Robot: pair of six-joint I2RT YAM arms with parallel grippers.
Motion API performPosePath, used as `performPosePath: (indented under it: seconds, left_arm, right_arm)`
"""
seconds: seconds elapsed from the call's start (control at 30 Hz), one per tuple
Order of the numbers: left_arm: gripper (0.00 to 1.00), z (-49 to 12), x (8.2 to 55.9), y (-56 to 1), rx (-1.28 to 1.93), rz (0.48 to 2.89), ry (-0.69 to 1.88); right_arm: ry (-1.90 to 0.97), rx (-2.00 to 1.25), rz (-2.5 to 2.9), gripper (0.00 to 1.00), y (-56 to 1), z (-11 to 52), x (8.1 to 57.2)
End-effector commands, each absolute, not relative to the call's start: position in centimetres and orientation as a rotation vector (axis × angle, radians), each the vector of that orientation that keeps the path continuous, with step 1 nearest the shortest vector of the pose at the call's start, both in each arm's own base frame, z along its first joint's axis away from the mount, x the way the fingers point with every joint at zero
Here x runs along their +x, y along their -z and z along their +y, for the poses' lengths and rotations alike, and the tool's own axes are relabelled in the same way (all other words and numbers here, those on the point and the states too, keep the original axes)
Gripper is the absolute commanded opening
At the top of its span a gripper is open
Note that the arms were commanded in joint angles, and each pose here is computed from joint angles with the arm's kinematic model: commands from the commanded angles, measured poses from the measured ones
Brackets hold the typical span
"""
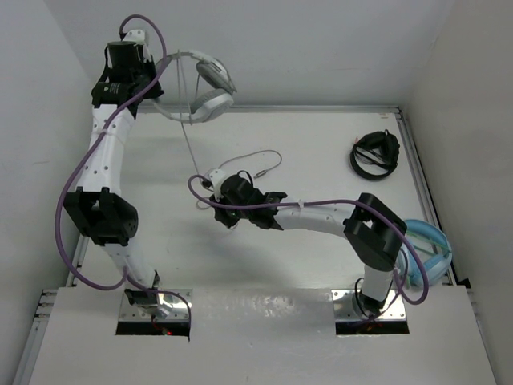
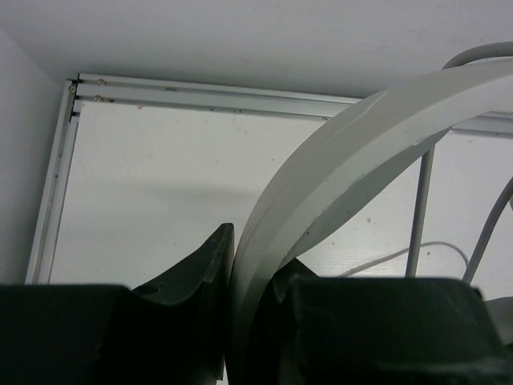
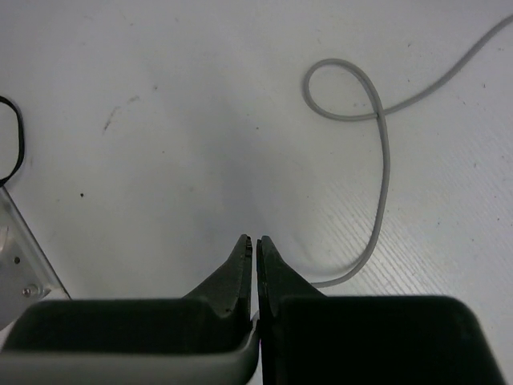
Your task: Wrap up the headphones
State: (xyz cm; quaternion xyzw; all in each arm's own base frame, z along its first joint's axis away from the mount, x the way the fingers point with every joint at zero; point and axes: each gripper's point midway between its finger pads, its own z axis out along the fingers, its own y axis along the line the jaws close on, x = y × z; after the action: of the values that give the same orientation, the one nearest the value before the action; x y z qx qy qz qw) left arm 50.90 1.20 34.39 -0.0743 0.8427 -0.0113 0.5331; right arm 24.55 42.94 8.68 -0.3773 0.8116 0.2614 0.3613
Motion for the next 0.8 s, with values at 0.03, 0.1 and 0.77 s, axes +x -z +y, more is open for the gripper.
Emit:
performPosePath:
  seconds: [0.03, 0.1, 0.77]
  left_arm:
    - [0.0, 5.0, 53.3, -46.7, -0.25, 1.542, -0.061]
    - [0.0, 5.3, 53.4, -45.3, -0.253, 1.571, -0.086]
    - [0.0, -3.5, 48.4, -29.9, 0.65, 1.762, -0.38]
  right_arm:
    - [-0.67, -1.216, 2.04, 0.0, -9.2, 42.9, 20.4]
    - [-0.68, -1.235, 2.001, 0.0, -10.5, 43.5, 20.1]
    - [-0.155, -0.654, 1.744, 0.0, -37.3, 30.2, 35.3]
